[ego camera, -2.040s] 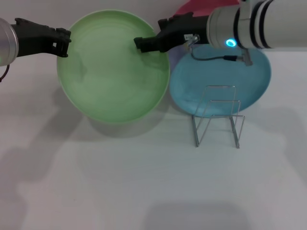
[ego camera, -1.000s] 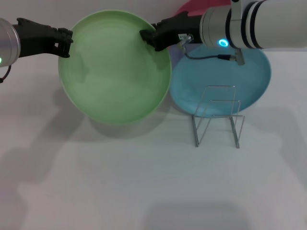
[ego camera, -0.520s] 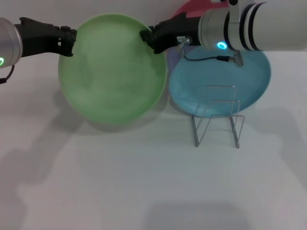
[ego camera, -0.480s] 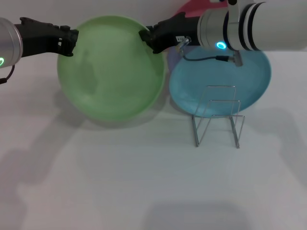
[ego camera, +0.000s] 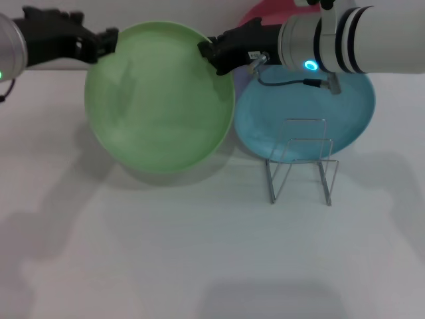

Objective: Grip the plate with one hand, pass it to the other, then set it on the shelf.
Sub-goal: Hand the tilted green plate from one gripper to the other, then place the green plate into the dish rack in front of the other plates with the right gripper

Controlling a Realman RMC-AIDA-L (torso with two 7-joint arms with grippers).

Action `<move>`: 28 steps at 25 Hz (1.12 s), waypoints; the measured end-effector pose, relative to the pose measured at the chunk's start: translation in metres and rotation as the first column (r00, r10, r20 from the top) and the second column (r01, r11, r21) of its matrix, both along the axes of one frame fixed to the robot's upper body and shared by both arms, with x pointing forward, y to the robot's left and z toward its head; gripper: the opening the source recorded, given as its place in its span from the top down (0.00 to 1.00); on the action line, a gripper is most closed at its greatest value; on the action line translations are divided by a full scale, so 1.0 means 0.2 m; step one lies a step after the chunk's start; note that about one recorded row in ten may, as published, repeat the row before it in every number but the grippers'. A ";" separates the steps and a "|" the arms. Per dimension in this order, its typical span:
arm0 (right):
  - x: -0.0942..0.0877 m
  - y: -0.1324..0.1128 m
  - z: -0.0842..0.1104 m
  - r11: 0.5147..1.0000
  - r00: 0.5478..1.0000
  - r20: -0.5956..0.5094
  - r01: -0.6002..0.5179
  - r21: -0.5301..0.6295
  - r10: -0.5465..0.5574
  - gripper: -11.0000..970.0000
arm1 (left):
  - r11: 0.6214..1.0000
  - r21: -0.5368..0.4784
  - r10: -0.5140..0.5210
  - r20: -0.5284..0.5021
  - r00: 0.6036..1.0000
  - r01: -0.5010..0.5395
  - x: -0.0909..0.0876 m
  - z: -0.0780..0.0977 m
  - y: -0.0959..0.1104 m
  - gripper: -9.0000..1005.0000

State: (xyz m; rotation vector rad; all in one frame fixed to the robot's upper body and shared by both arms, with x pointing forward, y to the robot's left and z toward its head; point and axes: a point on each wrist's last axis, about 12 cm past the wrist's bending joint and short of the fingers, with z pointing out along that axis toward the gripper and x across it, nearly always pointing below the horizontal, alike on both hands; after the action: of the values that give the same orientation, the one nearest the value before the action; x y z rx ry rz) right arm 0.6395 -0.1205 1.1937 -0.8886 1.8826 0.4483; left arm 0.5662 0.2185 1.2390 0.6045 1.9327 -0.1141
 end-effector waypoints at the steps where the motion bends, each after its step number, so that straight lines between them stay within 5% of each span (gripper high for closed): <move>1: 0.00 -0.01 0.00 1.000 1.000 0.002 0.005 0.001 -0.005 0.95 | 1.000 0.009 0.000 0.043 0.999 0.000 -0.01 0.01 0.01 0.61; 4: 0.00 -0.03 0.00 1.000 1.000 0.007 0.021 0.011 -0.021 0.95 | 1.000 0.008 0.022 0.221 0.975 -0.025 -0.03 0.05 0.03 0.49; 8: -0.01 -0.06 0.06 0.998 0.997 0.061 0.041 0.041 -0.044 0.95 | 0.980 -0.136 0.193 0.515 0.835 -0.142 -0.09 0.07 0.15 0.33; 12: -0.09 -0.10 0.15 0.996 0.984 0.173 0.025 0.087 -0.040 0.95 | 0.926 -0.314 0.370 0.662 0.652 -0.207 -0.16 -0.09 0.26 0.21; 15: -0.19 -0.15 0.20 0.987 0.965 0.260 -0.016 0.157 -0.026 0.95 | 0.894 -0.384 0.443 0.669 0.597 -0.233 -0.19 -0.25 0.33 0.21; 18: -0.29 -0.22 0.20 0.978 0.931 0.364 -0.056 0.202 -0.021 0.95 | 0.870 -0.429 0.482 0.641 0.597 -0.241 -0.20 -0.40 0.38 0.20; 21: -0.38 -0.31 0.14 0.965 0.894 0.446 -0.085 0.249 -0.037 0.95 | 0.861 -0.447 0.496 0.624 0.603 -0.245 -0.20 -0.46 0.40 0.20; 28: -0.56 -0.56 -0.08 0.937 0.781 0.621 -0.160 0.311 -0.073 0.95 | 0.831 -0.472 0.532 0.524 0.664 -0.293 -0.22 -0.71 0.48 0.20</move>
State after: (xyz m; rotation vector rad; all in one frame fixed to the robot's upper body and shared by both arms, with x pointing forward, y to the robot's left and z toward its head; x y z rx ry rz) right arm 0.5275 -0.2328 1.1772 -0.7209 1.1205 0.4296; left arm 0.5226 0.3137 1.0965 -0.0798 1.2755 0.0472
